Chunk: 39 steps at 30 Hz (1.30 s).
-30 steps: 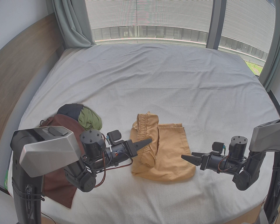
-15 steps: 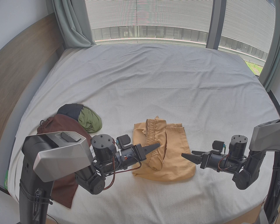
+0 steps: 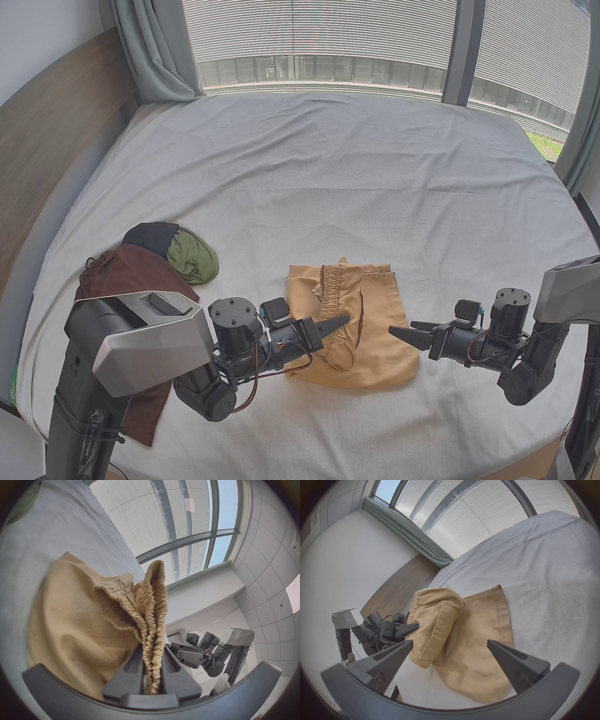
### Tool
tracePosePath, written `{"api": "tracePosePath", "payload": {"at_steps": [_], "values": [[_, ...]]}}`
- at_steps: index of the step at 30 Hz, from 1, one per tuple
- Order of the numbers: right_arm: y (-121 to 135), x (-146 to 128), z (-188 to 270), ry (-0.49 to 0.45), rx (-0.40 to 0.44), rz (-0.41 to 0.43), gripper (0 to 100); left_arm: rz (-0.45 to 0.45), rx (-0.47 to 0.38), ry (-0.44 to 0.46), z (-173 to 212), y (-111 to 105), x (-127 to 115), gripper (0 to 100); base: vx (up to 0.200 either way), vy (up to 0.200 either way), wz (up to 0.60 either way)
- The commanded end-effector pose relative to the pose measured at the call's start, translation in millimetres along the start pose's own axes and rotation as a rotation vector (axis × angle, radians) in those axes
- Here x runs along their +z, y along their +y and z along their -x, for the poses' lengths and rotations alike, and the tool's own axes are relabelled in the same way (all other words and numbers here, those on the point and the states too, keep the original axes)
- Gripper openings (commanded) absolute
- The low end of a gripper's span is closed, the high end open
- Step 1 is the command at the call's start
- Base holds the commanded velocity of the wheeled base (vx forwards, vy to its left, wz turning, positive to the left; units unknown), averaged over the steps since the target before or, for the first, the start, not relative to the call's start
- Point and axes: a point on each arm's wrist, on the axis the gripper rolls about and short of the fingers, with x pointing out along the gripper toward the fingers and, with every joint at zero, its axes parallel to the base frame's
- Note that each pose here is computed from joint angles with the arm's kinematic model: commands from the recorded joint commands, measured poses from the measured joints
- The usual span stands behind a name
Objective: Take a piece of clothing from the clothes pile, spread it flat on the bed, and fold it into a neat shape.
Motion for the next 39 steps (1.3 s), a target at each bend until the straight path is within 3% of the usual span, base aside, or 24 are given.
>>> {"api": "tracePosePath", "payload": {"at_steps": [1, 4, 5, 23, 29, 39], "values": [[0, 0, 0, -0.002, 0.001, 0.000, 100, 0.003, 0.000, 0.009, -2, 0, -4, 0, 0.000, 0.000, 0.00], [0, 0, -1, -0.002, 0.001, 0.000, 100, 0.001, 0.004, 0.004, -3, -1, -6, 0, 0.000, 0.000, 0.00], [0, 0, -1, -0.002, 0.001, 0.000, 100, 0.001, 0.003, 0.003, -4, -1, -7, 100, 0.000, 0.000, 0.00], [1, -3, -4, 0.012, 0.009, -0.001, 100, -0.031, 0.023, -0.032, 0, 0, 2, 100, 0.000, 0.000, 0.00], [6, -5, -8, 0.020, 0.027, 0.005, 100, -0.089, 0.061, -0.070, 12, 10, 16, 100, 0.000, 0.000, 0.00], [19, -7, -13, 0.021, 0.047, 0.018, 100, -0.095, 0.058, -0.082, 49, -9, 46, 100, 0.000, 0.000, 0.00]]}}
